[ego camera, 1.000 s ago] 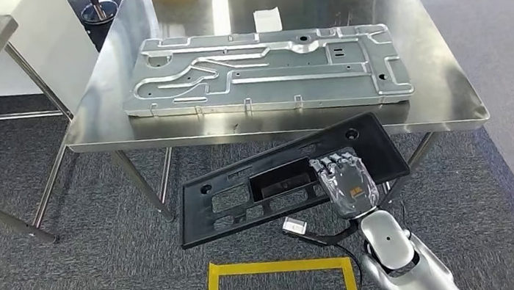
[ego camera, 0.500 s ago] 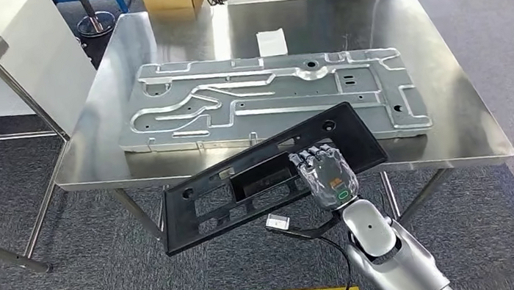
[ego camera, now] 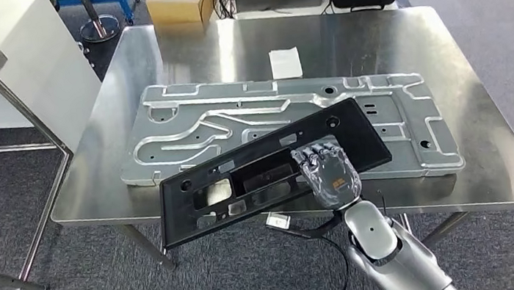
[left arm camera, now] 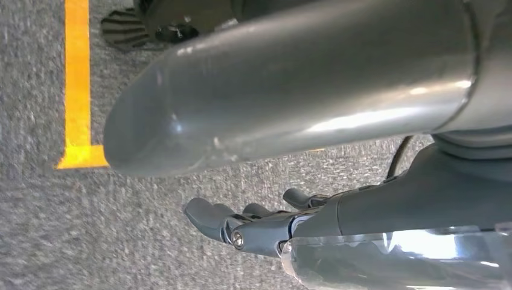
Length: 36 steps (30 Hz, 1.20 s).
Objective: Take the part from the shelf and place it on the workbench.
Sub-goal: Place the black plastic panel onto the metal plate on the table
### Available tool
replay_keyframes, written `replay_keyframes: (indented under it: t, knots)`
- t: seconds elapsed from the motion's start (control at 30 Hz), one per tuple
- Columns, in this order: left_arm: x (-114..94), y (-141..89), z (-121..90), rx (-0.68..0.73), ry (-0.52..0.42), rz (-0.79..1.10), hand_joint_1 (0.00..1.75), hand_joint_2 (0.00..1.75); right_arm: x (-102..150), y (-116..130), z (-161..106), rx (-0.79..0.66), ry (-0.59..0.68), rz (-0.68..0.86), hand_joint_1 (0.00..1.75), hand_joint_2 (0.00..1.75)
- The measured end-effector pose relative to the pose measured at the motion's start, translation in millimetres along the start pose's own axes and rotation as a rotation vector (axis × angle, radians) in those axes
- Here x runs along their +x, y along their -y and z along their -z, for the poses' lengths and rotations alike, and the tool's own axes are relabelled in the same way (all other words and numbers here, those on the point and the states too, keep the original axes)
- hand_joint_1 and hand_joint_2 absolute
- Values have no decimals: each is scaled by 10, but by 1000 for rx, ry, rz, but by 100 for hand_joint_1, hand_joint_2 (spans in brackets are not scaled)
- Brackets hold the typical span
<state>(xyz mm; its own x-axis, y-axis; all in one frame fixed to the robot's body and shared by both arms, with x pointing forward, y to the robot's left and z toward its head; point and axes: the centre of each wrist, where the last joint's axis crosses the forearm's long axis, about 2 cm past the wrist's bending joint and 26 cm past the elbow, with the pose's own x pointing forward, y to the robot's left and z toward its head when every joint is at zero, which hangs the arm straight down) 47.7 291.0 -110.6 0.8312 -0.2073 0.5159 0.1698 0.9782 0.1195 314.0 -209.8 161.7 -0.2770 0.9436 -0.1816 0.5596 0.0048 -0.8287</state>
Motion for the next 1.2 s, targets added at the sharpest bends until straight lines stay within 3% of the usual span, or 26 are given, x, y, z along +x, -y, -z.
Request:
replay_keyframes:
  t: [0.27, 0.67, 0.8, 1.0, 1.2]
  knots:
    - [5, -27, 5, 7, 1, -1, 0, 0, -58, 182, 159, -112, -106, -36, 175, 175]
    - [8, -37, 8, 12, 9, -9, 0, 0, -95, 199, 168, -117, 16, -50, 175, 175]
    - [14, -48, 12, 15, 8, -11, 0, 0, -203, 115, 158, -67, 18, -44, 175, 175]
    - [24, -50, 17, 13, 6, -9, 0, 0, -482, -74, 174, 19, -90, -21, 175, 175]
    - [23, -69, 18, 16, 6, -8, 0, 0, -496, -151, 164, 50, -142, 0, 175, 175]
